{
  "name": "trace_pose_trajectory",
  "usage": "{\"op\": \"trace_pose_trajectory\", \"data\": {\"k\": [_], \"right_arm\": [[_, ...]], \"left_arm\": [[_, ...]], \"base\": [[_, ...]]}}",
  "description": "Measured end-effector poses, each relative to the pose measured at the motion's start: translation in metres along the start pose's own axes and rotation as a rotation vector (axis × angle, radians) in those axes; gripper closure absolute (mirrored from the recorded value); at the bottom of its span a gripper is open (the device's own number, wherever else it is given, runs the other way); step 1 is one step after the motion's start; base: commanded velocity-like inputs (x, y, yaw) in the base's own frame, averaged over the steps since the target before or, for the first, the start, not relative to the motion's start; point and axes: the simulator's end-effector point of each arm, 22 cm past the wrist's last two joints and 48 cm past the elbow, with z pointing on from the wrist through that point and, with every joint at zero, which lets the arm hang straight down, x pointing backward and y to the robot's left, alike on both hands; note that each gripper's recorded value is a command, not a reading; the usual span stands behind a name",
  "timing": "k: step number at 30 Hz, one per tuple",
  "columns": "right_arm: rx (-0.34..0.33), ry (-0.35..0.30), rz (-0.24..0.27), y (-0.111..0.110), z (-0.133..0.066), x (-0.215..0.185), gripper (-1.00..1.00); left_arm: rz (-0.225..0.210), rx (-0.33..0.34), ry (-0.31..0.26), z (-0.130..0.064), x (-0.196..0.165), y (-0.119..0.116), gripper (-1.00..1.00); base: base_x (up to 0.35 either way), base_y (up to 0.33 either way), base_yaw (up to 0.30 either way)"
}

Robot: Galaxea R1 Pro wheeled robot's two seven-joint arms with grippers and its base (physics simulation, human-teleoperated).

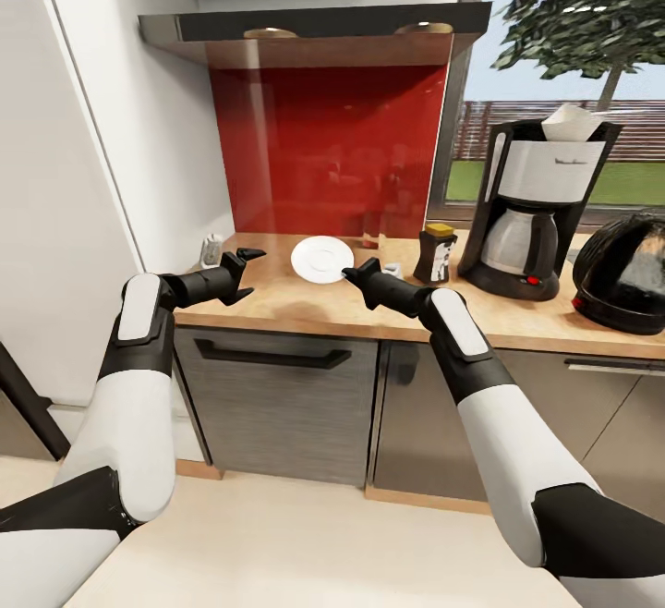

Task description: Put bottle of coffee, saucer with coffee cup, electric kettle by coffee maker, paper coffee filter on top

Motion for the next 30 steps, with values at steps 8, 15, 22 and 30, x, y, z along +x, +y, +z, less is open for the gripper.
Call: {"op": "trace_pose_trajectory", "data": {"k": [8, 15, 22, 30], "right_arm": [[0.002, -0.001, -0.001, -0.001, 0.0, 0.0, 1.0], [0.014, -0.013, -0.009, -0.006, -0.005, -0.01, 1.0], [0.028, -0.027, -0.018, -0.013, -0.011, -0.02, 1.0], [0.043, -0.042, -0.028, -0.02, -0.018, -0.031, 1.0]], "left_arm": [[-0.002, 0.092, 0.01, 0.001, 0.004, -0.021, -1.0], [-0.004, 0.261, 0.037, -0.006, 0.013, -0.049, -1.0], [0.004, 0.439, 0.13, -0.02, 0.062, -0.043, -1.0], [0.008, 0.612, 0.312, -0.115, 0.146, 0.046, -1.0]], "base": [[-0.001, 0.0, 0.0], [0.0, 0.0, 0.0], [0.0, 0.0, 0.0], [0.0, 0.0, 0.0]]}}
